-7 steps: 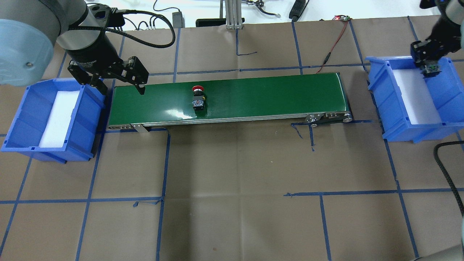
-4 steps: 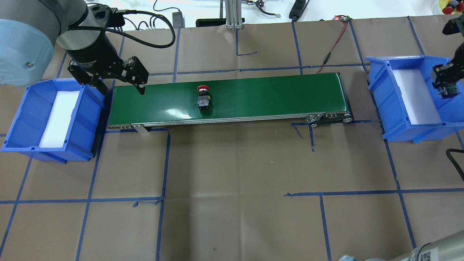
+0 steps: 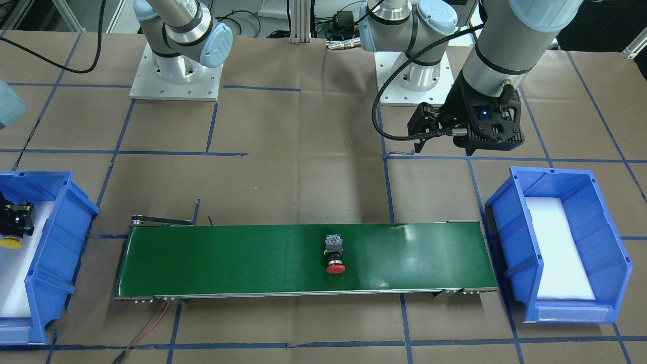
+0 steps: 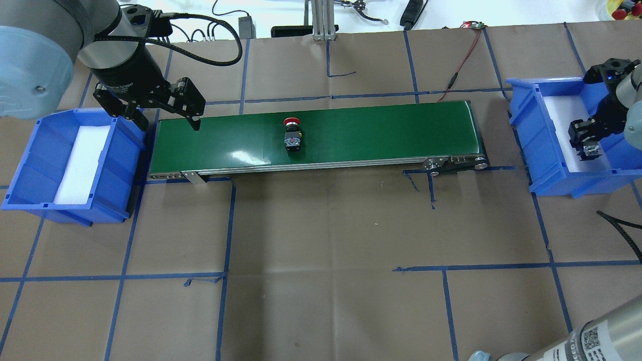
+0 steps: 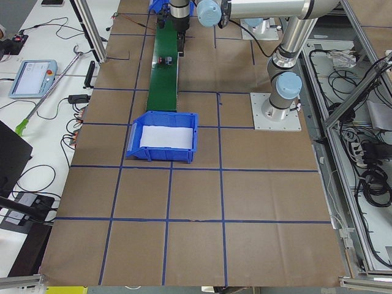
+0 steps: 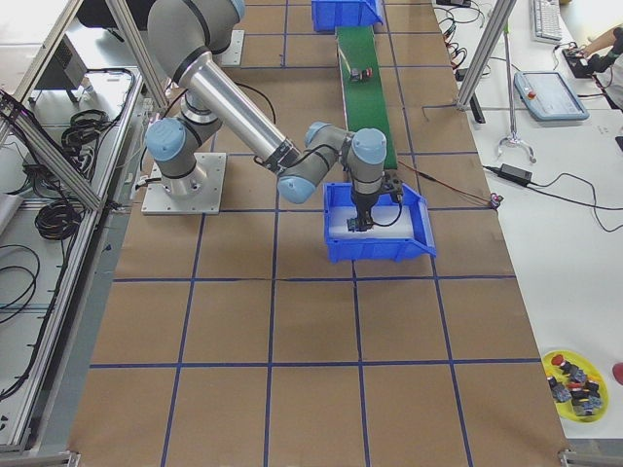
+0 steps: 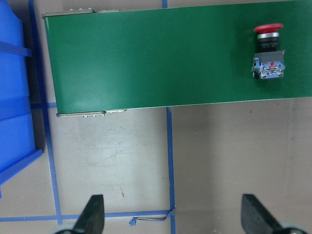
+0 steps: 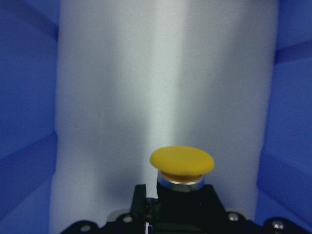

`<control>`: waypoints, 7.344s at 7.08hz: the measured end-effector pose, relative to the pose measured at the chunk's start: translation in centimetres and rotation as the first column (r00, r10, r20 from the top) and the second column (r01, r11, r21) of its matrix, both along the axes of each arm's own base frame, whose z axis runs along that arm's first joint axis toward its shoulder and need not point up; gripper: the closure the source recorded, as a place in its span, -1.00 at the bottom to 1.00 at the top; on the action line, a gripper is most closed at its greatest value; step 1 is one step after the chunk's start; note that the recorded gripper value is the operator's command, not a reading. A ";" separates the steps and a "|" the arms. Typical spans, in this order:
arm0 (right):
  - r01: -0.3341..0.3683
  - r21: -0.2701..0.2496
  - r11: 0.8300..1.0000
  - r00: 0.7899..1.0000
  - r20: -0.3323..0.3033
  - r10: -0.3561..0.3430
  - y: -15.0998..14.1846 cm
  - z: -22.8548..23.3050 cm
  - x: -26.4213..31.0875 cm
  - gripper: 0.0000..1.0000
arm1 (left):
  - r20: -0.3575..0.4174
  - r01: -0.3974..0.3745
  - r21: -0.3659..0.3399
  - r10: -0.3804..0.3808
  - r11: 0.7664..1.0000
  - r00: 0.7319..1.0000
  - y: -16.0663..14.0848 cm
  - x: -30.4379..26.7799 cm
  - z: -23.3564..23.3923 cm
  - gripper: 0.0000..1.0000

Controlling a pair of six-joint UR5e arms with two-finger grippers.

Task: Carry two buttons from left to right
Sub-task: 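Carry the yellow button to the empty blue bin with the right gripper, then release the yellow button in the bin and raise the right gripper, then move the right gripper to the red button on the belt and grasp it, then carry the red button into the blue bin with the right gripper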

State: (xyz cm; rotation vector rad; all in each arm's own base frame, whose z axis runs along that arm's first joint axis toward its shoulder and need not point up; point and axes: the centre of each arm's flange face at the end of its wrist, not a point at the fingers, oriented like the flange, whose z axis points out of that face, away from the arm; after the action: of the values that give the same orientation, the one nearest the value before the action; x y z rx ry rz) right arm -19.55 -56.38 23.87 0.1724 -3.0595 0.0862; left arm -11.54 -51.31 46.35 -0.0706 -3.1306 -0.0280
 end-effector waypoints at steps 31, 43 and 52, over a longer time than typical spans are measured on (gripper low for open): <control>0.162 0.022 0.987 0.986 0.024 -0.163 -4.4 13.6 32.7 -0.97 | 0.000 0.000 -0.002 0.000 1.000 1.000 0.0 0.0 0.1 -1.00; 0.142 0.064 0.988 0.983 0.104 -0.148 -6.5 3.1 34.8 -0.91 | -0.001 0.000 -0.004 0.000 1.000 1.000 0.0 0.0 0.2 -1.00; 0.108 0.017 0.994 0.993 0.049 -0.109 -6.5 7.5 30.4 0.89 | -0.001 0.000 -0.005 0.000 1.000 1.000 0.0 0.0 0.2 -1.00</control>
State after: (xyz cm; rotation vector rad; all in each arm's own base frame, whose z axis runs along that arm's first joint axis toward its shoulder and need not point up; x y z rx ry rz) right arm 10.83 -62.92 31.34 0.0045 -3.1125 0.0628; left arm -11.56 -51.33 46.58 -0.0707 -3.1298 -0.0207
